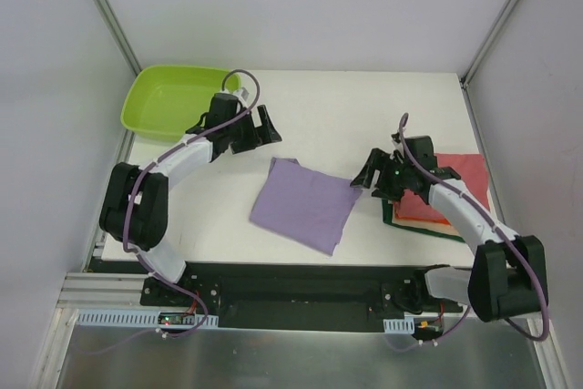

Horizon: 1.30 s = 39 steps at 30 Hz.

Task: Fold and stack the t-shirts
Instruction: Fold the long partially folded tshirt into a neat square

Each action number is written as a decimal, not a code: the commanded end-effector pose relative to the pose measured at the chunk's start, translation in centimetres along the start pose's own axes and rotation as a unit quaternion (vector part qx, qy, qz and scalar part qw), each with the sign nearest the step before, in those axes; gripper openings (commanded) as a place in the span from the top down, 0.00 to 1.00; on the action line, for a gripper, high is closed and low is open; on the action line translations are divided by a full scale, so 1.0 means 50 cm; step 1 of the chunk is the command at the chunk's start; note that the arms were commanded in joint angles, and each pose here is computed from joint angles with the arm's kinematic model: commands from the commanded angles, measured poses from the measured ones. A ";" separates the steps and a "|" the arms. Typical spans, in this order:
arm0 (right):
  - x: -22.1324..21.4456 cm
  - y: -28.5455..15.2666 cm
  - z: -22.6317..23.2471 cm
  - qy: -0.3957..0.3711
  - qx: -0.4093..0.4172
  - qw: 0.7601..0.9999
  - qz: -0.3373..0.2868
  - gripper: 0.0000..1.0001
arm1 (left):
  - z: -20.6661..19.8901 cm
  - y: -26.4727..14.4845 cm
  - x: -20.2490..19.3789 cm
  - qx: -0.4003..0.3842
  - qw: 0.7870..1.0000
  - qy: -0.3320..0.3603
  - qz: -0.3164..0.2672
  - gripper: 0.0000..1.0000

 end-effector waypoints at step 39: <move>-0.041 -0.011 0.016 -0.129 -0.058 0.980 -0.142 0.04 | -0.043 -0.175 -0.307 -0.001 1.000 0.013 -0.005 0.01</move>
Point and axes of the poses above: each gripper's point midway between its finger pads, its own y axis out along the fingers, its own z axis along the line the jaws close on, x = y × z, the point moved 4 cm from there along -y, back along the fingers, and after that the axes turned 5 degrees about y, right-handed, at the moved point
